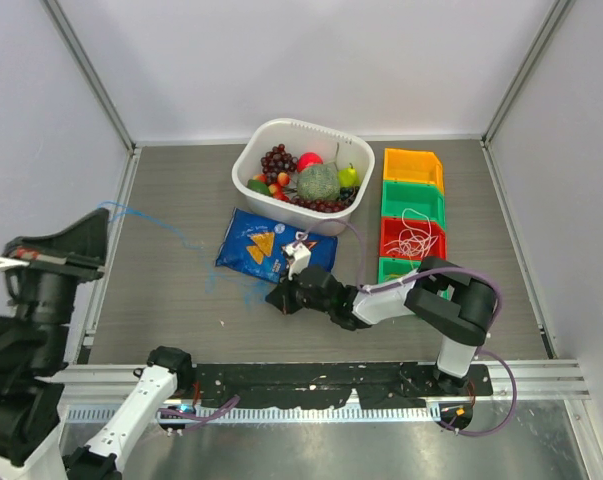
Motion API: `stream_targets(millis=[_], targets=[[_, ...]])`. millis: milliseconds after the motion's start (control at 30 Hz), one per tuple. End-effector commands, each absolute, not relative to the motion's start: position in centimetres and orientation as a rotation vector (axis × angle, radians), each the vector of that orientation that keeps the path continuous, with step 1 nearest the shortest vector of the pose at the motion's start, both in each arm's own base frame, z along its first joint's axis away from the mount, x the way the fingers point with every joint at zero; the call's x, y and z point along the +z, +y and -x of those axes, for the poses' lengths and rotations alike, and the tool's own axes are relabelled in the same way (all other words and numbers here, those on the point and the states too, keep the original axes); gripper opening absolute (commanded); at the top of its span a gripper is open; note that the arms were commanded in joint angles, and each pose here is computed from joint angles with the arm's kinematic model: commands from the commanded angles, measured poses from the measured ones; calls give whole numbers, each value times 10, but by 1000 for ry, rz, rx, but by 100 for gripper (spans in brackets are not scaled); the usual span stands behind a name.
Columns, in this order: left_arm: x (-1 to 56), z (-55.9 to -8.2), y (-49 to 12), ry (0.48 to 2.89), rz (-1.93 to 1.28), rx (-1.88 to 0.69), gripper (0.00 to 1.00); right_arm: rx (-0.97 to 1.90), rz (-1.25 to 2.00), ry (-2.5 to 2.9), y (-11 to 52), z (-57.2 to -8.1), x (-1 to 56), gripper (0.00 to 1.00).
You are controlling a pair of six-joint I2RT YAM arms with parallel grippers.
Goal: Untangle the cables
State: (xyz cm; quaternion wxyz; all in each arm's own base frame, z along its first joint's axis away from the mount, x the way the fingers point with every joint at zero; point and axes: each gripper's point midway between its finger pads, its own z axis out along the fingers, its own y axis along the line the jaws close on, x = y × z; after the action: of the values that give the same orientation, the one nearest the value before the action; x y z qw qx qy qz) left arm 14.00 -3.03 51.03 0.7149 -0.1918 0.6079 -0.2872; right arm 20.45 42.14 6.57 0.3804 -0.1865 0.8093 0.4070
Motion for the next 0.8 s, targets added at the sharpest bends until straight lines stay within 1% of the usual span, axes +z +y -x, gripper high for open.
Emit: stream_targets(millis=[0, 67, 200, 267, 367, 400, 533, 700, 767], targets=[[540, -118, 12, 1223, 460, -430, 0, 1105, 424, 2042, 407, -194, 75, 1], [550, -112, 18, 1190, 455, -406, 0, 1075, 424, 2081, 392, -184, 61, 1], [565, -104, 26, 1147, 462, -375, 0, 975, 339, 2115, 361, -185, 52, 1], [569, -104, 29, 1136, 471, -368, 0, 921, 293, 2115, 345, -187, 54, 1], [558, -112, 28, 1158, 495, -373, 0, 943, 307, 2071, 336, -183, 77, 1], [550, -119, 23, 1184, 492, -378, 0, 934, 330, 2077, 333, -179, 77, 1], [501, -153, 2, 1339, 490, -412, 0, 963, 325, 2001, 323, -177, 120, 1], [414, -186, -23, 1554, 502, -446, 0, 955, 306, 1912, 308, -180, 168, 1], [375, -194, -26, 1641, 529, -427, 0, 908, 295, 1889, 297, -184, 185, 1]])
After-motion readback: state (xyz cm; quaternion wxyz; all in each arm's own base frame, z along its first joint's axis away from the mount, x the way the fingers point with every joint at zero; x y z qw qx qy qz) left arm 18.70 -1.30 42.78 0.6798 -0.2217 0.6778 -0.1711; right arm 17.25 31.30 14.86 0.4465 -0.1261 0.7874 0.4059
